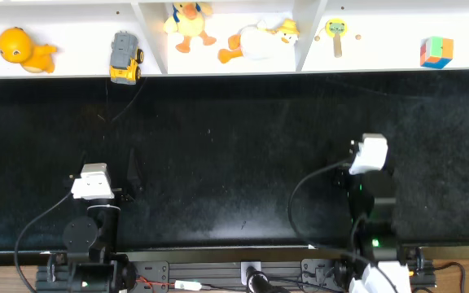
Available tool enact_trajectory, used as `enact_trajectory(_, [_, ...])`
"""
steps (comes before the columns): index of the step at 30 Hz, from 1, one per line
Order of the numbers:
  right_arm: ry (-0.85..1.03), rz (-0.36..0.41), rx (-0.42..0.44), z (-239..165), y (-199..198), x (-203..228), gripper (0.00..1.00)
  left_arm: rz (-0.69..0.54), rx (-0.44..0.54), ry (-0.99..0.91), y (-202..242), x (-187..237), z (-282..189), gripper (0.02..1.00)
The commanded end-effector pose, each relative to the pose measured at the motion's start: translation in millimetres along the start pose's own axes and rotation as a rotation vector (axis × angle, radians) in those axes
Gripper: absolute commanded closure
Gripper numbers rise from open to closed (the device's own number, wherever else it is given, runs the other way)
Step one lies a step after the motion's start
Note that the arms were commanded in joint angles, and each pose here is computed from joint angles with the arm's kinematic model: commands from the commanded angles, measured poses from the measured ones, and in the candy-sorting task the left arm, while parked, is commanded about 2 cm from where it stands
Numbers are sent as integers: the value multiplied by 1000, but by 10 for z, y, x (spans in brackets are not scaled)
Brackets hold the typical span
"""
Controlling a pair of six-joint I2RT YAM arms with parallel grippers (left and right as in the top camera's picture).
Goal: Store Toys
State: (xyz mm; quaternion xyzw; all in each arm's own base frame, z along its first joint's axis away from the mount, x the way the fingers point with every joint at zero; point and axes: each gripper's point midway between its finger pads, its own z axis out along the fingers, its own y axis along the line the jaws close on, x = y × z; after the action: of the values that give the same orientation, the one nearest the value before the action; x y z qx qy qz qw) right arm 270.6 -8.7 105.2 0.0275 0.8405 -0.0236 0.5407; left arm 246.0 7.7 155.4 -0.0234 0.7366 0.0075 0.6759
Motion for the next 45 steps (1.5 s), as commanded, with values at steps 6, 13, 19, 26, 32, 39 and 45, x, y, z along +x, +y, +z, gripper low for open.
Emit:
enact_trajectory(6, [-200, -10, -77, -229, 109, -82, 5, 0, 12, -7, -25, -7, -5, 20])
enact_trajectory(13, [-360, -44, -35, -413, 10, -402, 3, 1, 12, -7, -25, -7, -5, 20])
enact_trajectory(19, [-421, -35, -4, -498, -66, -518, 5, 1, 12, -7, -25, -7, -5, 20])
enact_trajectory(26, [-420, -35, -8, -496, -59, -515, 5, 0, 12, -8, -26, -8, -5, 20])
enact_trajectory(32, [-419, -35, -8, -495, -59, -514, 5, 0, 12, -7, -25, -7, -5, 20])
enact_trajectory(39, [-418, -35, -8, -494, -59, -513, 5, 1, 12, -7, -25, -7, -5, 20])
enact_trajectory(45, [-418, -35, -8, -494, -59, -513, 7, 1, 12, -7, -25, -7, -5, 20])
